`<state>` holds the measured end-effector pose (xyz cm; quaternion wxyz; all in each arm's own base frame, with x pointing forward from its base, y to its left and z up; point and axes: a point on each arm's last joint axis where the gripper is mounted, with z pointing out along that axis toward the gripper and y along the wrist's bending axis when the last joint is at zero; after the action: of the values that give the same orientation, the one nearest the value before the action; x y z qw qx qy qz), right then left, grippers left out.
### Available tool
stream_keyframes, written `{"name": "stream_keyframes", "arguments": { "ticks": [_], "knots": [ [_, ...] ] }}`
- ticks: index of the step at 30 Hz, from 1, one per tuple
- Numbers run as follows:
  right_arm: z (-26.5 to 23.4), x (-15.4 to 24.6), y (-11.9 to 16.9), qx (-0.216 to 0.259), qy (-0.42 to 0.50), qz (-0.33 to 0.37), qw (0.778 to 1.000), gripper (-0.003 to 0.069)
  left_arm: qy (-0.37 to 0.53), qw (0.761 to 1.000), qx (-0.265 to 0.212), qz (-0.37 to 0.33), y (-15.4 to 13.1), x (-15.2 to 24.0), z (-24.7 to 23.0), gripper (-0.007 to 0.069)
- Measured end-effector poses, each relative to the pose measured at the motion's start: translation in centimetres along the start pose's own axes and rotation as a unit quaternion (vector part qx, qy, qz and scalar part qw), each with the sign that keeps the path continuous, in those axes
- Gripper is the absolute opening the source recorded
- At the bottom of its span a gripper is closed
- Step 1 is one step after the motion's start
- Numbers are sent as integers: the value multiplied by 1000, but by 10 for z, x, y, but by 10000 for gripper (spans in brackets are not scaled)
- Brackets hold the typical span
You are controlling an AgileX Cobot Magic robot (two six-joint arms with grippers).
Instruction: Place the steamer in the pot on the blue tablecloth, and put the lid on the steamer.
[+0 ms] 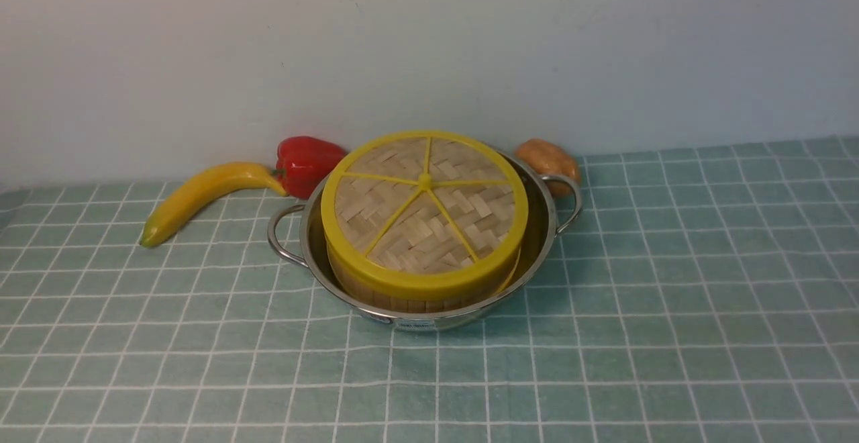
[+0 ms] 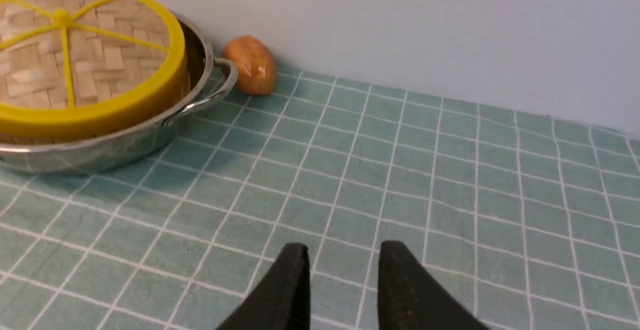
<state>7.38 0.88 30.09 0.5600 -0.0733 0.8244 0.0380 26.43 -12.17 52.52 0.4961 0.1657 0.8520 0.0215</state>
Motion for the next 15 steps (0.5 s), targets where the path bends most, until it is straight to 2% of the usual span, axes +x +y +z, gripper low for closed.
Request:
{"name": "stream_keyframes", "arguments": {
  "ticks": [2,4,5,7,15],
  "knots": [
    [2,0,2,-9,-16,-1,1000,93,32,999,-3,10,5,31,-15,-23],
    [2,-3,3,-14,-31,-3,999,13,43,999,-1,12,6,59,-23,-23],
    [2,-4,3,-15,-34,-3,999,7,43,999,-1,11,6,59,-23,-23],
    [1,-5,4,-22,-44,0,999,-15,18,1000,7,2,6,97,-32,-23],
    [1,-4,9,-52,-36,49,997,-12,-31,999,40,-16,9,176,-65,-20]
  ]
}}
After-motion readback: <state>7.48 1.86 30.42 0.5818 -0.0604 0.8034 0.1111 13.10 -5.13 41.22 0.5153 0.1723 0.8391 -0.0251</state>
